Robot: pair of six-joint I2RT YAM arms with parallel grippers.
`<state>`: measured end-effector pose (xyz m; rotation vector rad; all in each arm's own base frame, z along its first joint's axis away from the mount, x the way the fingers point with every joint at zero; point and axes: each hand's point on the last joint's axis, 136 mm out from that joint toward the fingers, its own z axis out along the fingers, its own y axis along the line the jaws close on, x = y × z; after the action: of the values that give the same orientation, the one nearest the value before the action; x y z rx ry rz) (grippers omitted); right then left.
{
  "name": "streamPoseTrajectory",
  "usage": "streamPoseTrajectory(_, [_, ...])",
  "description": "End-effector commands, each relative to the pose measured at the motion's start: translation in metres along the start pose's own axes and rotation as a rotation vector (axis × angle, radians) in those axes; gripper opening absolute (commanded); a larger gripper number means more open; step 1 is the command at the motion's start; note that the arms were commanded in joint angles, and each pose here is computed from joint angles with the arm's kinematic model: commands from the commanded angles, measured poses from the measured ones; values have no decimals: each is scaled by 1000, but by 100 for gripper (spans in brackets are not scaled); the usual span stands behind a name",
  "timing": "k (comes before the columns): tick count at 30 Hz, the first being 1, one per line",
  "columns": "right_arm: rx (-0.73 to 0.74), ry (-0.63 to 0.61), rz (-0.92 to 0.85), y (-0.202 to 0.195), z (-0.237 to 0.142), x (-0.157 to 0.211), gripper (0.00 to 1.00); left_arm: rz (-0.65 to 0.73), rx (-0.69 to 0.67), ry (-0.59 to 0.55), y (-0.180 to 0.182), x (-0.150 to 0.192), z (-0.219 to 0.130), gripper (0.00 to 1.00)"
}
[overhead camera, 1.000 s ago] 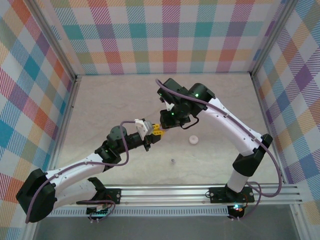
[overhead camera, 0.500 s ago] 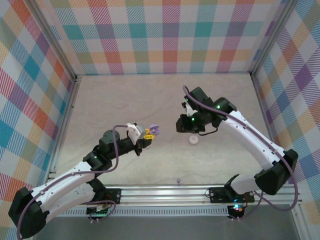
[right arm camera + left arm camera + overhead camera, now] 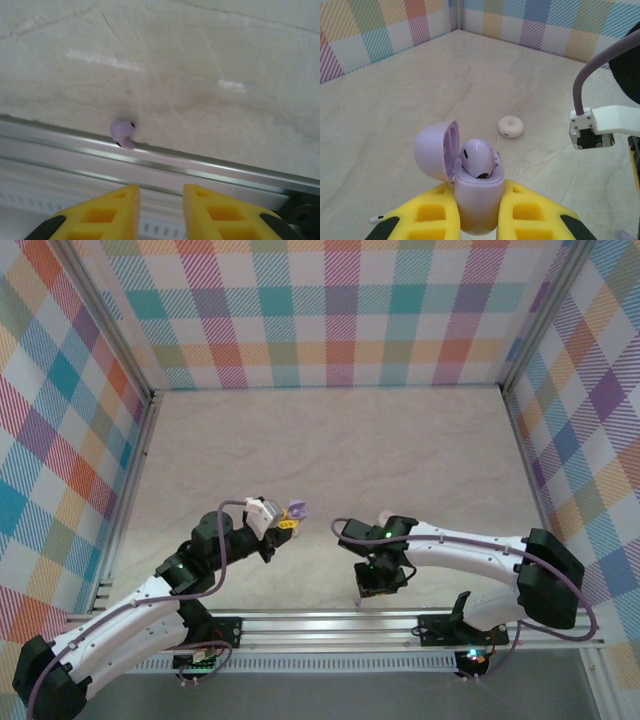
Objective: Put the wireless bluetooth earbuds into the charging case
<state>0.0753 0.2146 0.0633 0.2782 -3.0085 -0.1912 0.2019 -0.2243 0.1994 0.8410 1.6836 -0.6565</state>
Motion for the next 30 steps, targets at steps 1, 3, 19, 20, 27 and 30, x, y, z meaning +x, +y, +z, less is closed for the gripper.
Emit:
streamPoseTrajectory(1, [14,-83,62,19,-6,-20,31,-10,16,9,-1,-7,1,0])
streamPoseTrajectory(3, [49,-59,48,24,-3,-18,32,-11,25,13,-2,-8,2,0])
streamPoseTrajectory(19, [133,159,31,30,39,4,28,-10,14,5,-3,-5,-9,0])
streamPoseTrajectory(20, [138,165,31,29,41,5,28,-10,13,3,-2,-5,-10,0])
streamPoseTrajectory(27, [154,206,41,25,46,12,28,-9,-1,-4,-1,-4,-14,0])
streamPoseTrajectory(30, [165,206,36,23,49,11,28,-8,-2,-3,-1,-4,-14,0])
